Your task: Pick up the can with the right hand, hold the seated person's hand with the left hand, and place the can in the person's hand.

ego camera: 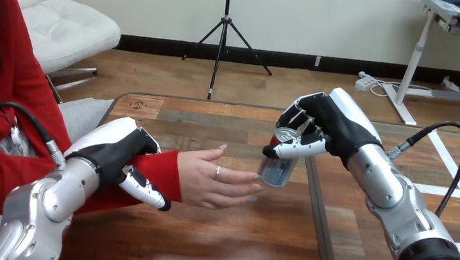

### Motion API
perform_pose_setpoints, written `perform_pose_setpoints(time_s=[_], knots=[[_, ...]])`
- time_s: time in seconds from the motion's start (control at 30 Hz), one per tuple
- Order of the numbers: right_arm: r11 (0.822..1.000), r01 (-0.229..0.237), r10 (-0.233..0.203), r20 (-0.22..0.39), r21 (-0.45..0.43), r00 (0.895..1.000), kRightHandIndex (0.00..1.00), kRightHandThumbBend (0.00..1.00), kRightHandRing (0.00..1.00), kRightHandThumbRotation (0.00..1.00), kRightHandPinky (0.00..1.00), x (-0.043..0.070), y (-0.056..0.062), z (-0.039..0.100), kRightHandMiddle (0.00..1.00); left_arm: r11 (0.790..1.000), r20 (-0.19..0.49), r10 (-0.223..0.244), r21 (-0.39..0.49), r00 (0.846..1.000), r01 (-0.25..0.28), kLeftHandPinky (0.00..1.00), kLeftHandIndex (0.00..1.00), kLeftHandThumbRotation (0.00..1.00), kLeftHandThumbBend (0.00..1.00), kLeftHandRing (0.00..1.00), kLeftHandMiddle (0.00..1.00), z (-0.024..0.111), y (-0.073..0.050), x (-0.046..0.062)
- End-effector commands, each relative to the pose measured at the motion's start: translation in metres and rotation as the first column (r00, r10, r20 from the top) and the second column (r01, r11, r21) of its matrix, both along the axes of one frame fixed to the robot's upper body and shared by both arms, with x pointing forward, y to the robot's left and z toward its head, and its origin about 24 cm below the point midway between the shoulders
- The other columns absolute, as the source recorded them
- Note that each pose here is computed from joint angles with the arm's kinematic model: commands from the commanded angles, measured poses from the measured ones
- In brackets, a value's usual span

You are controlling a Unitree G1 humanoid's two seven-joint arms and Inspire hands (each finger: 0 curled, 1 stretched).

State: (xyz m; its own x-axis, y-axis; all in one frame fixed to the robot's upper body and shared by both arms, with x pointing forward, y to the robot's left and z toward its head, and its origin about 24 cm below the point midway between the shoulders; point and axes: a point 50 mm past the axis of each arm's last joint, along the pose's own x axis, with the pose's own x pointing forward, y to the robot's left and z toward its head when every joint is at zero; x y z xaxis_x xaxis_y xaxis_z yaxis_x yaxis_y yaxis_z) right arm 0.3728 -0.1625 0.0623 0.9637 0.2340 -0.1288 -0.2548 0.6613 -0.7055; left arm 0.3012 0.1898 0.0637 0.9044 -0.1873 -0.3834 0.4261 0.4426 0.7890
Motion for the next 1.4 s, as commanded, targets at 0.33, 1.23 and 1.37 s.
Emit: perform_pose_setpoints(time_s=[0.33,1.23,1.37], knots=[[0.977,-0.212,0.186,0.606,-0.029,0.773,0.44,0.66,0.34,0.0,0.3,0.022,0.076,0.208,0.39,0.909,0.676,-0.193,-0.15,0.711,0.389,0.2,0.35,0.0,0.64,0.26,0.34,0.174,-0.092,0.023],[0.959,-0.283,0.213,0.614,0.018,0.76,0.43,0.67,0.33,0.0,0.29,0.016,0.106,0.218,0.38,0.912,0.665,-0.185,-0.158,0.723,0.379,0.2,0.35,0.0,0.58,0.26,0.34,0.174,-0.088,0.024],[0.956,-0.292,0.219,0.615,0.018,0.757,0.42,0.68,0.33,0.0,0.29,0.014,0.109,0.22,0.38,0.916,0.66,-0.182,-0.156,0.729,0.369,0.2,0.36,0.0,0.58,0.26,0.34,0.173,-0.088,0.024]])
